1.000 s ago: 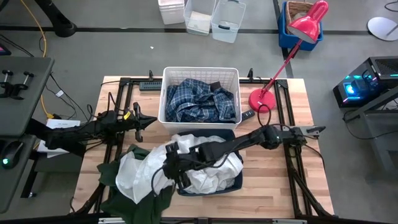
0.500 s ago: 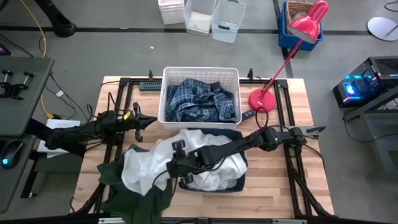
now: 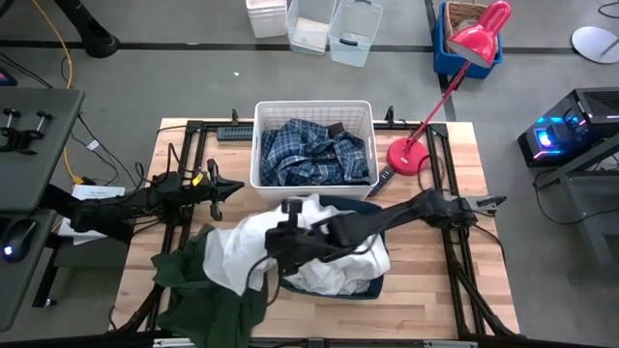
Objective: Sort clothes
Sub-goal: Put the white shirt into the blue laundry bin
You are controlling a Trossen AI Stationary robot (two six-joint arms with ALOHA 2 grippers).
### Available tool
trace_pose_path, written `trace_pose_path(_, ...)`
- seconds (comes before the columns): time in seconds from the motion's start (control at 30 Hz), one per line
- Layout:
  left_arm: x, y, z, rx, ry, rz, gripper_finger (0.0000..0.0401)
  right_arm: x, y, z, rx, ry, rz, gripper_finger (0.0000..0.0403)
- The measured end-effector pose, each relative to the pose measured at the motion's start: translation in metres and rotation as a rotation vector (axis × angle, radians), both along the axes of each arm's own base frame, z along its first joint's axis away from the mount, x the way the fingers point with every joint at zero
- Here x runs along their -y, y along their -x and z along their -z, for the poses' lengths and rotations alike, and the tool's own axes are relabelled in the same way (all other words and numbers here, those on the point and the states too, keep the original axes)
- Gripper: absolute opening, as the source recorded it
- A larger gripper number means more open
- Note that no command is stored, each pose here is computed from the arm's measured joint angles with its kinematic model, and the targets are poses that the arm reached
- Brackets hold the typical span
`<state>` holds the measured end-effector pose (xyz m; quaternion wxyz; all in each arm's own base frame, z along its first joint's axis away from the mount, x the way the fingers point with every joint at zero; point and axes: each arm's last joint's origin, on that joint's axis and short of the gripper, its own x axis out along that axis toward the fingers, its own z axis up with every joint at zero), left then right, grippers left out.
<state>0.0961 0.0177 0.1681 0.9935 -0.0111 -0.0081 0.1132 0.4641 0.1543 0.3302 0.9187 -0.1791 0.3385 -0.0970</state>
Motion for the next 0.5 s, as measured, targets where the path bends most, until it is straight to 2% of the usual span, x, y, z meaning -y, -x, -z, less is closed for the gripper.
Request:
trace_pose_path(0.17, 0.000, 0.000, 0.000, 0.000, 0.000, 0.000, 0.0000, 0.003, 0.043, -0.070, 0.161, -0.091, 0.009, 0.0001)
trace_pose_path(0.37, 0.000, 0.000, 0.000, 0.000, 0.000, 0.000, 0.0000, -0.006, 0.129, -0.154, 0.362, -0.177, -0.010, 0.0001)
trace_pose_path(0.5, 0.000, 0.000, 0.000, 0.000, 0.000, 0.000, 0.0000, -0.012, 0.190, -0.189, 0.465, -0.205, 0.032, 0.0001)
